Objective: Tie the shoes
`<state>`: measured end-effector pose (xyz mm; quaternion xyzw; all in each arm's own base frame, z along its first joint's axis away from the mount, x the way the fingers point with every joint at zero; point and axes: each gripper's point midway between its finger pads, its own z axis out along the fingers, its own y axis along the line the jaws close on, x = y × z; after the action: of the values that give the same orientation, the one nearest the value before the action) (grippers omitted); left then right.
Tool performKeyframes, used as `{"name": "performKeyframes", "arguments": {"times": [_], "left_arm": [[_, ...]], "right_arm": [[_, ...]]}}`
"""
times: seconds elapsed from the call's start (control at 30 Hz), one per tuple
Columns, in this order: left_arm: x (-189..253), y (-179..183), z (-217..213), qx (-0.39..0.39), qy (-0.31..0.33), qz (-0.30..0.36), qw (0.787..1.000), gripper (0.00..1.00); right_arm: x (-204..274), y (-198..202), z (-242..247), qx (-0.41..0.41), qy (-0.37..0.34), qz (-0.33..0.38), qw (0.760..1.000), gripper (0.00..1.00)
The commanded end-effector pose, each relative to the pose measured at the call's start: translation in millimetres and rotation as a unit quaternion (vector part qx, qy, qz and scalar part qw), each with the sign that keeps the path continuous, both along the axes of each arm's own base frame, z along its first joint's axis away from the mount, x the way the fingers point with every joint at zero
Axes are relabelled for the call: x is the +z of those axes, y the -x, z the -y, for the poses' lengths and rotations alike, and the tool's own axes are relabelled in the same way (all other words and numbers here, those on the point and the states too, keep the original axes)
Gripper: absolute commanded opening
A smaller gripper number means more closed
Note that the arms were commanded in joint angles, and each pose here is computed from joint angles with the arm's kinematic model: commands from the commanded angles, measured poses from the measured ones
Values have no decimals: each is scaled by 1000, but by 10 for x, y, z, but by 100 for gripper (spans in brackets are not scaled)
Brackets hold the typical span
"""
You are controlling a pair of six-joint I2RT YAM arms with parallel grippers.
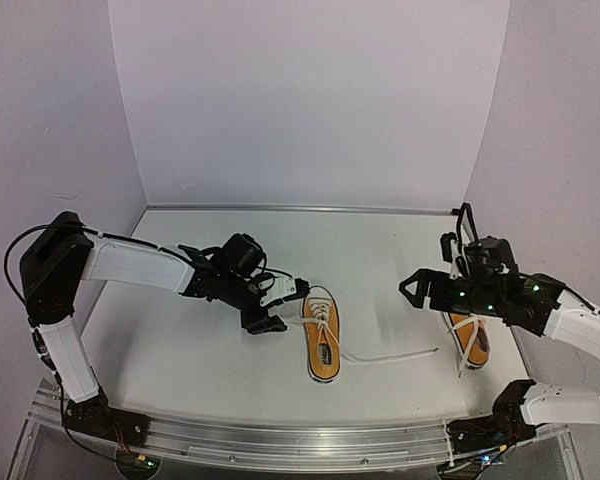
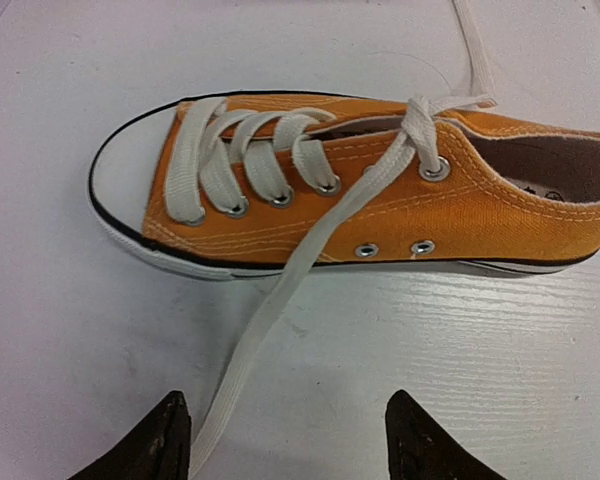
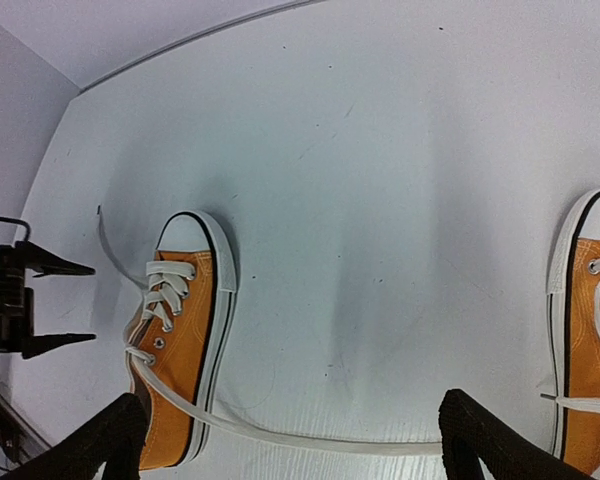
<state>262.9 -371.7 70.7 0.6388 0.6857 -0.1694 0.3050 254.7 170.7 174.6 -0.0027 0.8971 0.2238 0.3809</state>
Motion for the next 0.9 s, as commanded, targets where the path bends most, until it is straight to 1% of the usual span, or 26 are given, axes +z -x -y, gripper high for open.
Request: {"name": "performKeyframes", "arguments": {"times": [0.0, 0.13, 0.27, 0.33, 0.53, 0.7, 0.87], "left_arm": [[25, -38, 187, -76, -6, 29, 997, 60], [-62, -75, 268, -97, -16, 30, 995, 49], [-164, -120, 301, -104, -29, 31, 994, 37], [-194, -136, 325, -108, -32, 28, 993, 33], [-276, -150, 355, -113, -39, 21, 993, 31], [-348, -160, 373, -111, -43, 15, 993, 25], [-322, -159, 425, -107, -32, 17, 994, 26]], "right_arm": [[176, 44, -50, 18, -29, 24, 999, 98], [151, 76, -33, 14, -37, 20, 999, 98], [135, 80, -34, 12, -39, 17, 999, 98], [132, 80, -30, 11, -39, 17, 999, 98], [102, 84, -19, 8, -38, 13, 999, 98], [60, 94, -11, 6, -38, 8, 999, 98], [21, 100, -2, 4, -36, 4, 999, 98]]}}
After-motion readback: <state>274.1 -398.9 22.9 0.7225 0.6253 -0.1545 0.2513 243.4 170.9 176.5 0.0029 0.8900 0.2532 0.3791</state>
